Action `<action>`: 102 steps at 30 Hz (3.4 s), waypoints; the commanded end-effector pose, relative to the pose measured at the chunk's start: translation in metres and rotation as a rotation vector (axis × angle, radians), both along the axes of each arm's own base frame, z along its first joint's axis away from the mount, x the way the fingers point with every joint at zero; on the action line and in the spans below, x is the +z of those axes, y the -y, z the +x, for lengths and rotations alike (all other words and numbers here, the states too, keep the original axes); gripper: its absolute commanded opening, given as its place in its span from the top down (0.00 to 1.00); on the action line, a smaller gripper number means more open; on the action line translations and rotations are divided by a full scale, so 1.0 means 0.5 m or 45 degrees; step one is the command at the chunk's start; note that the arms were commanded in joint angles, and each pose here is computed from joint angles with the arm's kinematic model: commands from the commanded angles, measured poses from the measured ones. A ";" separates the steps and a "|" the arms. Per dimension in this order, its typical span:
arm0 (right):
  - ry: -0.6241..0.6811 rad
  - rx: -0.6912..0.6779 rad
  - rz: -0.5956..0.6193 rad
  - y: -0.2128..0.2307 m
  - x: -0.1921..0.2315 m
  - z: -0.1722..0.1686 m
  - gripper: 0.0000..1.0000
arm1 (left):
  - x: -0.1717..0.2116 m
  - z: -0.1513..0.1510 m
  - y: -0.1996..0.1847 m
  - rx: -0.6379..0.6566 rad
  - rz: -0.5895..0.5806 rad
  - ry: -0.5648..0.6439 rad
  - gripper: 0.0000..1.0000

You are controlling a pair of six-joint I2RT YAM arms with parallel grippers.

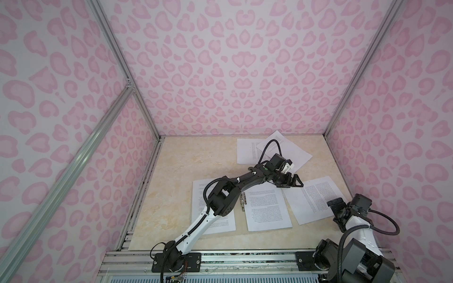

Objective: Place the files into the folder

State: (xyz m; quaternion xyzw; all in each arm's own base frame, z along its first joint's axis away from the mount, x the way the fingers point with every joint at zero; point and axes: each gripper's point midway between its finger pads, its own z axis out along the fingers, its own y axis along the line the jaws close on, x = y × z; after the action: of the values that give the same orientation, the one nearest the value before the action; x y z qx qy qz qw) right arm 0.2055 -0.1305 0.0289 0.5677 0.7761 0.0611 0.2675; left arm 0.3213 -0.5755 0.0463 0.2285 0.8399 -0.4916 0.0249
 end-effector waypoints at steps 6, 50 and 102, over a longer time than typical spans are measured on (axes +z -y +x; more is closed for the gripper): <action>-0.009 0.109 0.209 -0.103 -0.053 0.017 0.03 | -0.122 -0.024 -0.061 0.085 0.305 -0.128 0.03; 0.378 0.250 0.013 -0.121 0.090 0.093 1.00 | 0.363 0.007 0.001 -0.110 -0.324 0.438 0.03; 0.670 0.669 -0.370 -0.230 0.381 0.291 1.00 | 1.005 -0.082 -0.697 0.816 -0.568 1.917 0.04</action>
State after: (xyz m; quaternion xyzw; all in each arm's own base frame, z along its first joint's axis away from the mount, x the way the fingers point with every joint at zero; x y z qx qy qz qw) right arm 0.3418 -0.0216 0.2121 0.2845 0.8038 0.1615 0.4969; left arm 0.4418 -0.3530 0.0534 0.2612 0.8479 -0.2997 0.3507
